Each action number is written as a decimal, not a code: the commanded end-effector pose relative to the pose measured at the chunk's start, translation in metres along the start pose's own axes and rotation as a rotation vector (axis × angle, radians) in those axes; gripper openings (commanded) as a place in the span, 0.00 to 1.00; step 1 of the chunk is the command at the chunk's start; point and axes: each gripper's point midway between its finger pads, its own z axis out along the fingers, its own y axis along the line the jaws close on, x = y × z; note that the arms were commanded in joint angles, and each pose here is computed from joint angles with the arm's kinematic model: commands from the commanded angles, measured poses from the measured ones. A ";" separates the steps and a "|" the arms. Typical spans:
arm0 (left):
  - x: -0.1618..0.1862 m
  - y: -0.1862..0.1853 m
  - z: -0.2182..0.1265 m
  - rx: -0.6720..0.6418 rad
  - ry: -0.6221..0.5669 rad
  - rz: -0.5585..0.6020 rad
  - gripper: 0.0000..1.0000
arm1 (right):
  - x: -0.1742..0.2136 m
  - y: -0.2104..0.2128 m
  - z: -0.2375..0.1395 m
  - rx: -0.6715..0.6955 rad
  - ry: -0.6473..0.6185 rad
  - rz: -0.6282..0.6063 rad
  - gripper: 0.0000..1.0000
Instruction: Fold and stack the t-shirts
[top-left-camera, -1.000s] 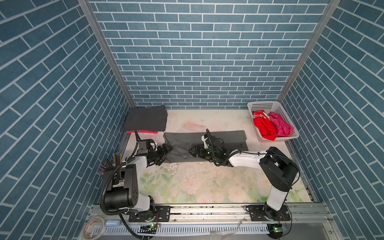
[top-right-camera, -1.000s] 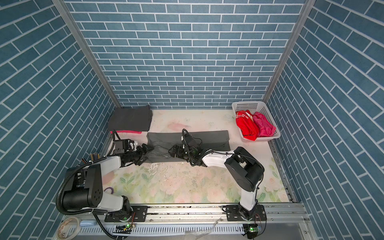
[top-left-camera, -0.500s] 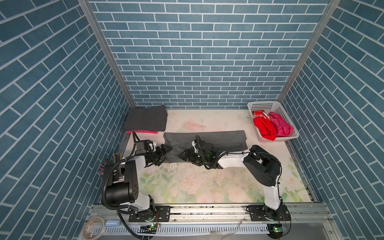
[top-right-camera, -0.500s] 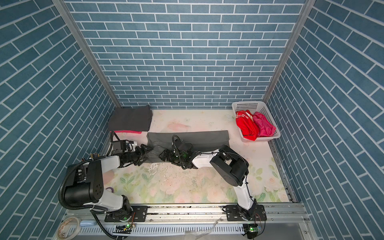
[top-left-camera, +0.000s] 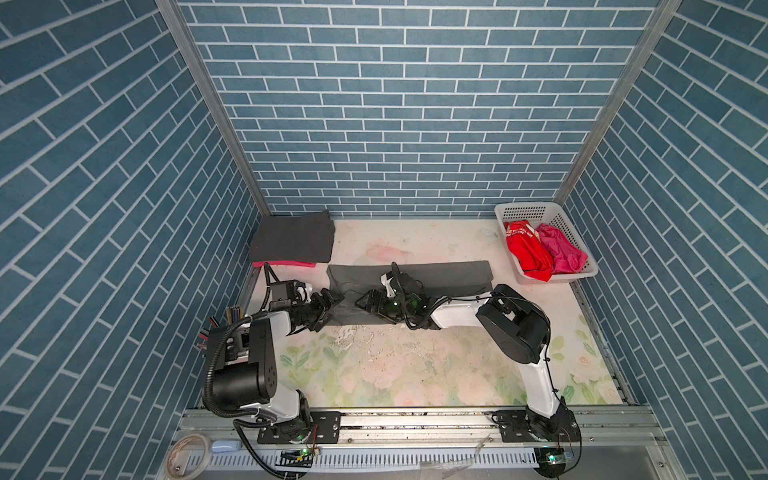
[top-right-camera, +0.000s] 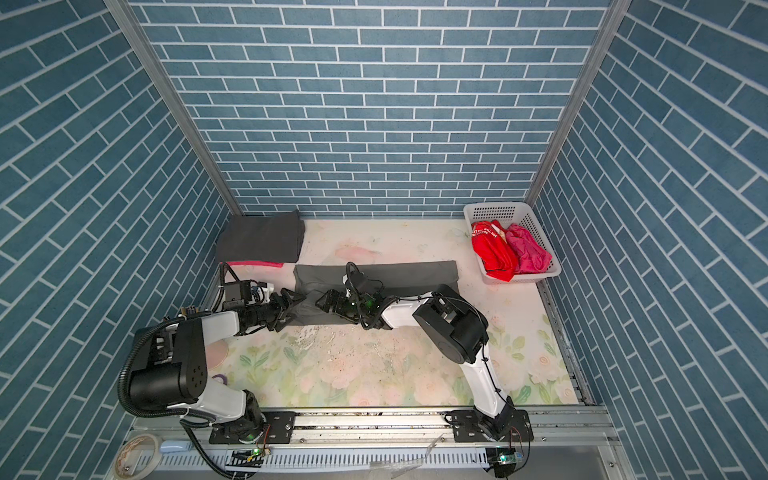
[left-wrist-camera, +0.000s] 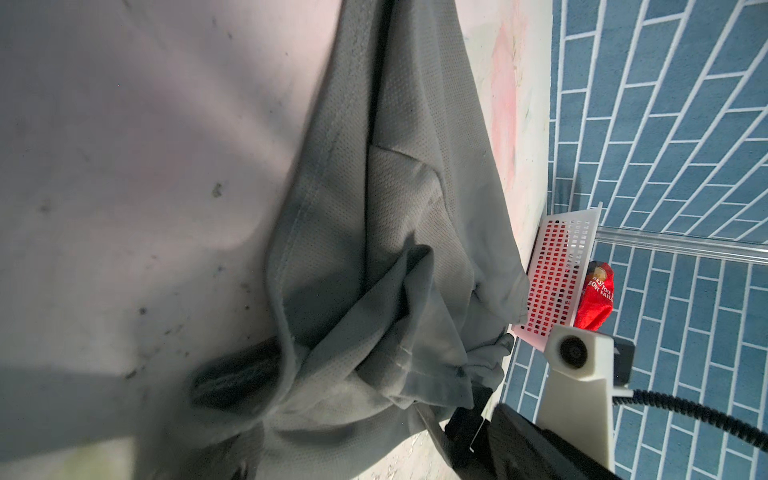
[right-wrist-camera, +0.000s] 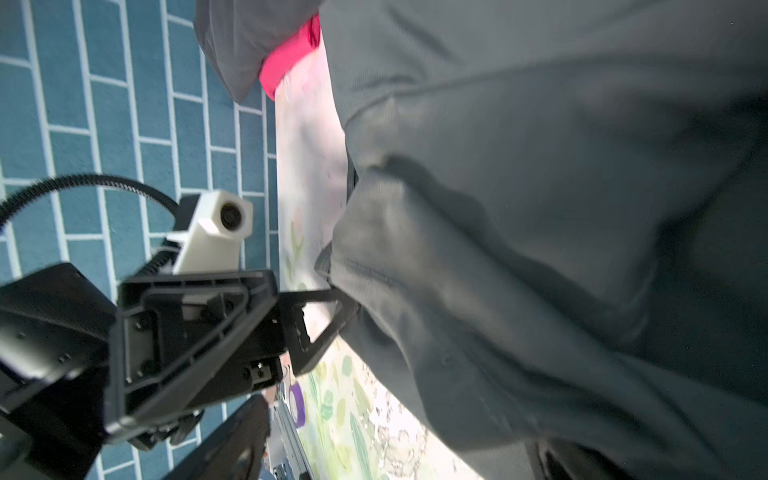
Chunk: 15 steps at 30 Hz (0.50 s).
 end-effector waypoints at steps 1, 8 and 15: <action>0.007 0.029 0.003 -0.094 0.006 -0.049 0.87 | -0.043 0.016 -0.004 -0.055 -0.070 0.032 0.95; 0.008 0.031 0.003 -0.097 0.011 -0.051 0.87 | -0.118 0.008 -0.024 -0.115 -0.167 0.111 0.95; 0.007 0.032 0.003 -0.096 0.013 -0.059 0.87 | -0.112 0.037 -0.059 -0.135 -0.159 -0.015 0.96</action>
